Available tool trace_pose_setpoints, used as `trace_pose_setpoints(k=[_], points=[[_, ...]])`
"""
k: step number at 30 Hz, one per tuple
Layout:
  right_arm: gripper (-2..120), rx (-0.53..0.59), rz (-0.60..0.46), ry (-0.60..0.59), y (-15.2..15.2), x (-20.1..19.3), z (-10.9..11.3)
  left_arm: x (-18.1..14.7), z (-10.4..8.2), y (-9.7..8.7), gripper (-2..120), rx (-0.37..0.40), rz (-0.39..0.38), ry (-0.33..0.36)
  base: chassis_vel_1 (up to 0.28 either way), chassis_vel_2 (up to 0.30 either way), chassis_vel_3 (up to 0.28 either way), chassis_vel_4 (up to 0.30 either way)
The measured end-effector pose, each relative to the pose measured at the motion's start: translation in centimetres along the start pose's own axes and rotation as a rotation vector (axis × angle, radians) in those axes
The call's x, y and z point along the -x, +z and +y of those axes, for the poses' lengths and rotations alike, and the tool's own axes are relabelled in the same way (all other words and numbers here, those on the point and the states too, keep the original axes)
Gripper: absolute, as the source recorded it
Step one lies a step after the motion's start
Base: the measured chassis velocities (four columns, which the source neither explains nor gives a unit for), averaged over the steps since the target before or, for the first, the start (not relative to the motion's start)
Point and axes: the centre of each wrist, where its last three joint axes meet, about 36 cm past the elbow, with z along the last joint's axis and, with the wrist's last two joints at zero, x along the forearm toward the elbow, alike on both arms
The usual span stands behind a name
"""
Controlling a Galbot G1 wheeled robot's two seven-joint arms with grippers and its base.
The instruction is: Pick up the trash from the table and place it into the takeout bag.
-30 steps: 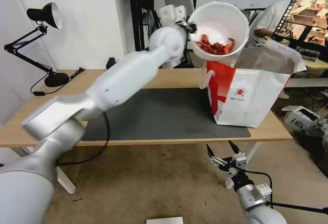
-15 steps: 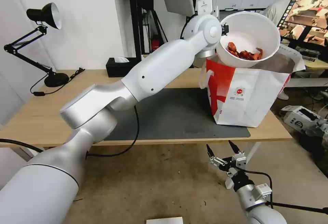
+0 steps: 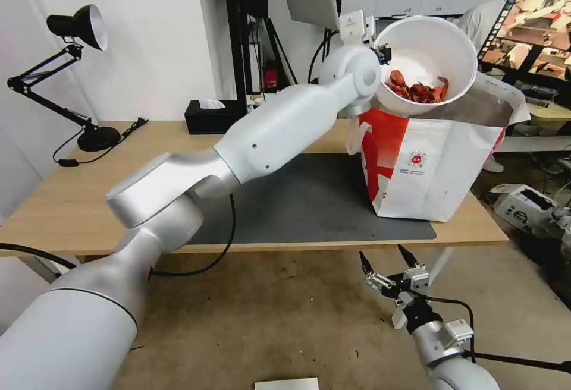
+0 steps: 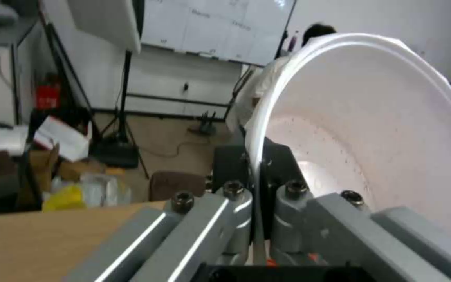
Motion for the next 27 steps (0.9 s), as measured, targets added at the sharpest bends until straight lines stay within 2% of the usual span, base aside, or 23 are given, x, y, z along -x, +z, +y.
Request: trace_pose_setpoints(k=[3, 5, 8, 9, 10, 13, 14, 16, 17, 18, 21, 23, 24, 25, 27], points=[[100, 0.000, 0.000, 0.000, 0.0, 0.0, 0.0, -0.2, -0.2, 0.9, 0, 0.031, -0.012, 0.025, 0.000, 0.000, 0.000, 0.000], [100, 0.000, 0.000, 0.000, 0.0, 0.0, 0.0, -0.3, -0.5, 2.1, 0, 0.082, -0.019, 0.063, 0.000, 0.000, 0.000, 0.000], [100, 0.000, 0.000, 0.000, 0.0, 0.0, 0.0, -0.5, -0.6, 2.3, 0, 0.095, -0.012, 0.084, 0.000, 0.000, 0.000, 0.000], [100, 0.000, 0.000, 0.000, 0.0, 0.0, 0.0, -0.7, -1.0, 2.6, 0, 0.126, 0.024, 0.126, 0.000, 0.000, 0.000, 0.000], [100, 0.000, 0.000, 0.000, 0.0, 0.0, 0.0, -0.7, -1.0, 2.6, 0, 0.126, 0.024, 0.126, 0.000, 0.000, 0.000, 0.000], [100, 0.000, 0.000, 0.000, 0.0, 0.0, 0.0, -0.8, -1.4, 2.5, 0, 0.154, 0.118, 0.156, 0.000, 0.000, 0.000, 0.000], [100, 0.000, 0.000, 0.000, 0.0, 0.0, 0.0, -0.8, -1.4, 2.5, 0, 0.154, 0.118, 0.156, 0.000, 0.000, 0.000, 0.000], [100, 0.000, 0.000, 0.000, 0.0, 0.0, 0.0, -0.7, -1.4, 2.2, 0, 0.157, 0.176, 0.164, 0.000, 0.000, 0.000, 0.000], [100, 0.000, 0.000, 0.000, 0.0, 0.0, 0.0, -0.5, -1.3, 2.0, 0, 0.156, 0.228, 0.162, 0.000, 0.000, 0.000, 0.000], [100, 0.000, 0.000, 0.000, 0.0, 0.0, 0.0, -0.5, -1.3, 2.0, 0, 0.156, 0.228, 0.162, 0.000, 0.000, 0.000, 0.000], [100, 0.000, 0.000, 0.000, 0.0, 0.0, 0.0, 0.2, -0.5, 1.9, 0, 0.144, 0.327, 0.138, 0.000, 0.000, 0.000, 0.000], [100, 0.000, 0.000, 0.000, 0.0, 0.0, 0.0, 0.3, -0.3, 1.9, 0, 0.142, 0.342, 0.133, 0.000, 0.000, 0.000, 0.000], [100, 0.000, 0.000, 0.000, 0.0, 0.0, 0.0, 0.6, 0.1, 2.0, 0, 0.140, 0.410, 0.125, 0.000, 0.000, 0.000, 0.000], [100, 0.000, 0.000, 0.000, 0.0, 0.0, 0.0, 0.7, 0.3, 2.0, 0, 0.138, 0.439, 0.127, 0.000, 0.000, 0.000, 0.000], [100, 0.000, 0.000, 0.000, 0.0, 0.0, 0.0, 0.8, 0.4, 2.0, 0, 0.137, 0.458, 0.129, 0.000, 0.000, 0.000, 0.000]])
